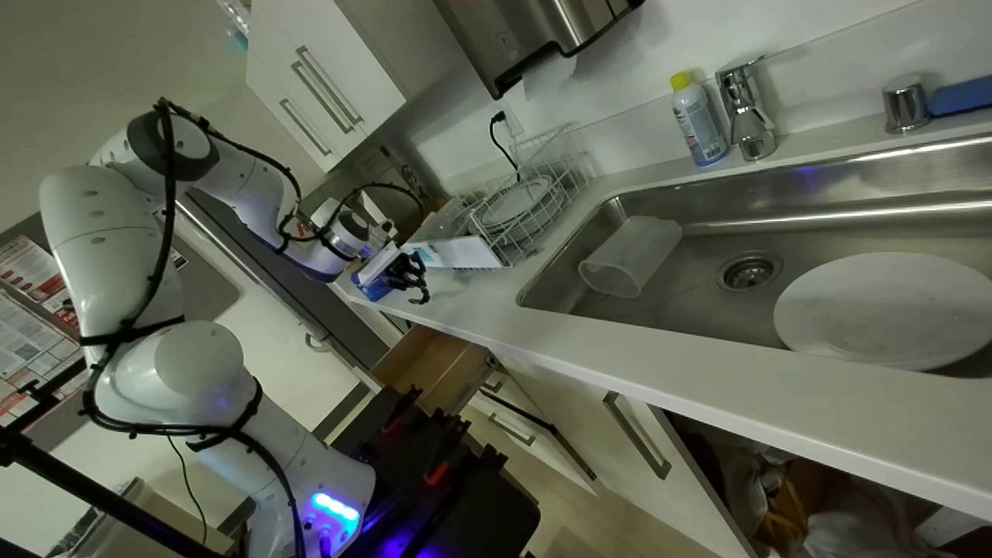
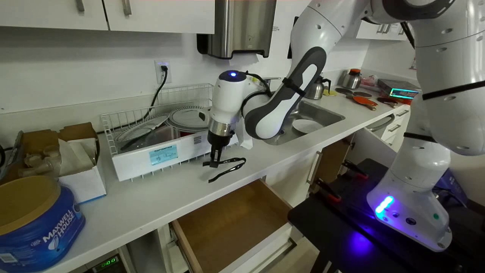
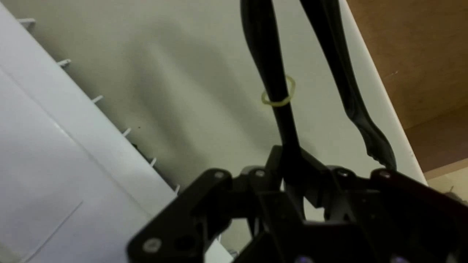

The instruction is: Remove the black tongs from the open drawer then close the drawer

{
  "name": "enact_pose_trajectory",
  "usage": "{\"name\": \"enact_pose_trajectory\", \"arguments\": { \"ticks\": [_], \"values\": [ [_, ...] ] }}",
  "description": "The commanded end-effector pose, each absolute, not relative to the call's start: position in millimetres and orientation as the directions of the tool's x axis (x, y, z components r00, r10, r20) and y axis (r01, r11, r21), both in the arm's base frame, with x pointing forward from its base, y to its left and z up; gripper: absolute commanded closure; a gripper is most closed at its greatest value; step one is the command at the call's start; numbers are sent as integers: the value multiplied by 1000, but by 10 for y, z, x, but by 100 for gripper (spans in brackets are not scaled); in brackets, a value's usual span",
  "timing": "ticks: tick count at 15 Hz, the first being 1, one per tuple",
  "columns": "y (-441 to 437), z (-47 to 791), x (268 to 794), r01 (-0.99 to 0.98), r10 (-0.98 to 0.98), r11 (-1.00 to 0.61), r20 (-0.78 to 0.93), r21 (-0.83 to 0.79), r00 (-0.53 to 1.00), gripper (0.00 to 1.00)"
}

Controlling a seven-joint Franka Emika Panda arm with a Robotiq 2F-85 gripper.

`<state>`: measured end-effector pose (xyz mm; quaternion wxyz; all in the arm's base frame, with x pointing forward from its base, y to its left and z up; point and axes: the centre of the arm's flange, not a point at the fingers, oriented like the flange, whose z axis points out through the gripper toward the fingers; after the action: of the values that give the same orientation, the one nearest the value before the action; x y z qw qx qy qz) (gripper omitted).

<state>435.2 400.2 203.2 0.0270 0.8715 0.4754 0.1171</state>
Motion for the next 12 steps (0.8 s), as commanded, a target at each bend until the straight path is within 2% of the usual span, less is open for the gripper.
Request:
{"name": "enact_pose_trajectory", "arguments": {
  "ticks": [1, 6, 7, 9, 12],
  "values": [
    [3969, 1919, 4504, 853, 852, -508, 221, 123, 475, 97],
    [3895, 1827, 4634, 860, 848, -501, 253, 96, 465, 97],
    [3884, 1819, 4653, 858, 845, -506, 254, 91, 471, 63],
    [3886, 1812, 4684, 855, 841, -511, 254, 89, 477, 56],
    [3927, 1842, 4676, 844, 831, -528, 261, 93, 491, 34]
  ]
}}
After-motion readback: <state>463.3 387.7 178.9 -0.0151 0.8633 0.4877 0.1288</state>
